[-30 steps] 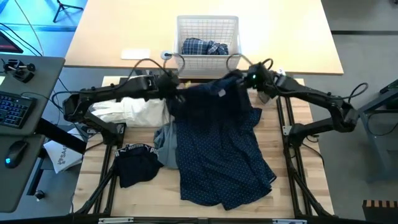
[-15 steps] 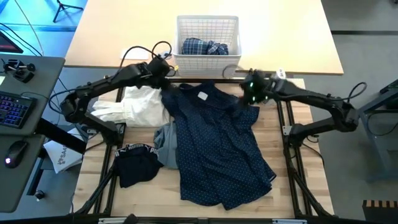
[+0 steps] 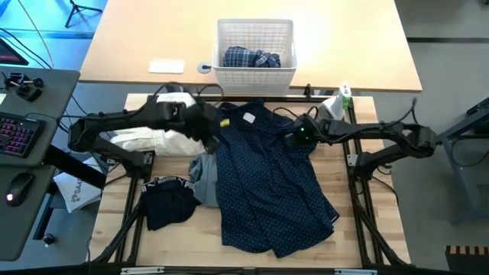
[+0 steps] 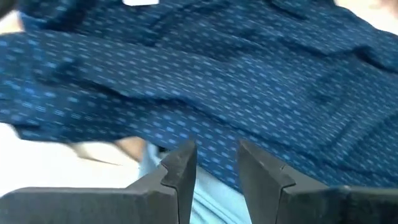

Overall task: Fold Laundry from Bin
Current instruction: Fold the dark blue polo

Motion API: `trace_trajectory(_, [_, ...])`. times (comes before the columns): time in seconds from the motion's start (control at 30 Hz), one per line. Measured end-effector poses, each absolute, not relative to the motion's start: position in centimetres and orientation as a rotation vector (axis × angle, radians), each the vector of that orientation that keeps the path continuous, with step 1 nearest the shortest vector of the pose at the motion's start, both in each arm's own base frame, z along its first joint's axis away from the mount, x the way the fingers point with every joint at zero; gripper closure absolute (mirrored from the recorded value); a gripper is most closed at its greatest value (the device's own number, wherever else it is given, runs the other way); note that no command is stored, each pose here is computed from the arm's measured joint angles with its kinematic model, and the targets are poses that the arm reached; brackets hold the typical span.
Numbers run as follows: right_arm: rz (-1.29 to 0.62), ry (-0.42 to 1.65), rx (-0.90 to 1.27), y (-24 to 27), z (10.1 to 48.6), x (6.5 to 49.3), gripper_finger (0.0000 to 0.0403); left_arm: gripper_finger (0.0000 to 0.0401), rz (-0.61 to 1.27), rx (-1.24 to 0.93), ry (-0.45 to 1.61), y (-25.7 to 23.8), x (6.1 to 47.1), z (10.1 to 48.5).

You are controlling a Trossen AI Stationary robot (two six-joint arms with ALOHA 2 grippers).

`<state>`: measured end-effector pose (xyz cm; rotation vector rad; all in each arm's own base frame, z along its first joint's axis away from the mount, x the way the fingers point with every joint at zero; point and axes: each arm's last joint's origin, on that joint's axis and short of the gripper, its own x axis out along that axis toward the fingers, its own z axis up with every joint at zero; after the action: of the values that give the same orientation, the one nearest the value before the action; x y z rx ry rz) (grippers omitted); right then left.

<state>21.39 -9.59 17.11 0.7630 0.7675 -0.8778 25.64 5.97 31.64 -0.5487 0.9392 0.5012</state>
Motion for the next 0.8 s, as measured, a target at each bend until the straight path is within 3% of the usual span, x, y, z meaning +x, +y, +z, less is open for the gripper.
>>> trace_trajectory(0.2, [-0.848, 0.796, 0.796, -10.6, 14.3, 23.1, 0.0309, 0.0298, 0.47, -0.522, 0.94, 2.6, 26.2, 31.7])
trace_trajectory(0.37, [-0.778, 0.909, 0.741, -9.9, 14.3, 24.1, 0.0387, 0.0298, 0.466, -0.522, 0.949, 1.6, 26.1, 31.7])
trace_trajectory(0.5, [-0.647, 1.002, 0.697, -9.3, 18.4, 24.3, 0.0392, 0.0298, 0.473, -0.53, 0.969, 1.1, 25.0, 32.1])
trace_trajectory(0.6, [-0.417, 1.052, 0.794, -8.5, 23.1, 23.8, 0.04, 0.0298, 0.489, -0.516, 0.972, 1.0, 23.9, 32.7])
trace_trajectory(0.73, [0.002, 0.976, 0.951, -7.4, 29.2, 23.2, 0.0398, 0.0298, 0.581, -0.47, 0.94, 1.1, 22.4, 33.5])
trace_trajectory(0.8, [0.038, 0.932, 0.891, -7.5, 31.2, 23.2, 0.0401, 0.0298, 0.64, -0.432, 0.906, 1.3, 21.9, 33.8])
